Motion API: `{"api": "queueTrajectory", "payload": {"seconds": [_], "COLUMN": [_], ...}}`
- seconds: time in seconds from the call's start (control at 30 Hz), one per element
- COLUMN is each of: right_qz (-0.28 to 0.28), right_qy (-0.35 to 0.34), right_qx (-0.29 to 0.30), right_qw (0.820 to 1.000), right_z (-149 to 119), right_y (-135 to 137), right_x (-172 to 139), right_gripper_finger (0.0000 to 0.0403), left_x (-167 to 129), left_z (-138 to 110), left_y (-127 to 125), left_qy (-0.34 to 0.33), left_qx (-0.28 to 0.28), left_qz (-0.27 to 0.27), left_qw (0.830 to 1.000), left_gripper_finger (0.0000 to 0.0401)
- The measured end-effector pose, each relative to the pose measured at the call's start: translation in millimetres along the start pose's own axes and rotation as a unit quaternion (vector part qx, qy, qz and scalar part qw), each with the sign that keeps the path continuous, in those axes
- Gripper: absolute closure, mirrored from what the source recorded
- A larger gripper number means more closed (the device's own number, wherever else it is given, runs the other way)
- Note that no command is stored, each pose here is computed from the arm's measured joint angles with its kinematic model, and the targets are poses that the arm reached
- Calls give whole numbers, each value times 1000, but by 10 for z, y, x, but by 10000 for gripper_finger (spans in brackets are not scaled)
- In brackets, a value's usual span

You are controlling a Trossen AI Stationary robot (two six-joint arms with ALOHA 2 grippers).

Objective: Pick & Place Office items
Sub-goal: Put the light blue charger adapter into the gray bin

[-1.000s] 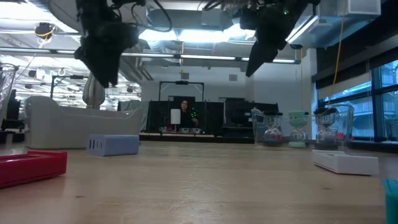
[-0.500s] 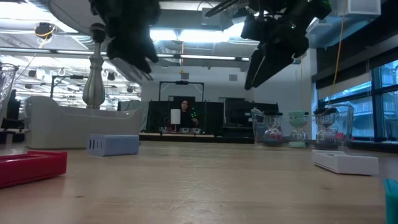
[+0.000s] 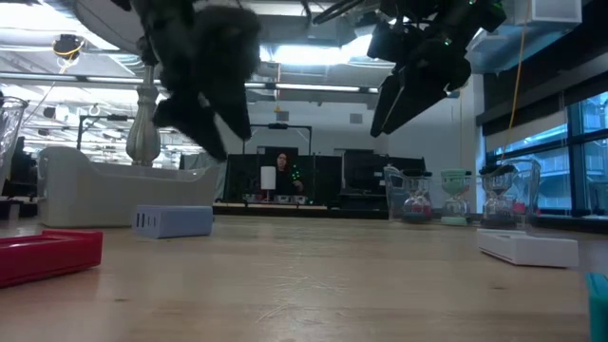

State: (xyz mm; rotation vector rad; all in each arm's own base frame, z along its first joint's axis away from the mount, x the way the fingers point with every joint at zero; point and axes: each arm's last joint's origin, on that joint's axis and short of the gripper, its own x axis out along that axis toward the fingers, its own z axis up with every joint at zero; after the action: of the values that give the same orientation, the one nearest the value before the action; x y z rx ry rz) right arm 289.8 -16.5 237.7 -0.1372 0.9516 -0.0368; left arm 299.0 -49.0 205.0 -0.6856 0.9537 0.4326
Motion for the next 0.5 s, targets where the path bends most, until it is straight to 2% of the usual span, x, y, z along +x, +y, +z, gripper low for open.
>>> {"api": "queueTrajectory", "payload": {"seconds": [0.07,0.2,0.4,0.5], "right_qz": [0,0,-1,-2], "right_qy": [0,0,-4,-12], "right_qx": [0,0,0,-4], "right_qw": [1000,1000,1000,1000], "right_z": [0,0,7,24], "right_y": [0,0,-1,-3], "right_x": [0,0,0,0], "right_gripper_finger": [81,81,81,81], "left_x": [67,181,215,198], "left_z": [6,-11,-63,-79], "left_y": [22,65,94,122], "left_qy": [24,61,104,115], "left_qx": [-29,-36,-1,12], "left_qz": [-3,6,10,29], "left_qw": [999,997,995,993], "left_gripper_finger": [137,137,134,134]}}
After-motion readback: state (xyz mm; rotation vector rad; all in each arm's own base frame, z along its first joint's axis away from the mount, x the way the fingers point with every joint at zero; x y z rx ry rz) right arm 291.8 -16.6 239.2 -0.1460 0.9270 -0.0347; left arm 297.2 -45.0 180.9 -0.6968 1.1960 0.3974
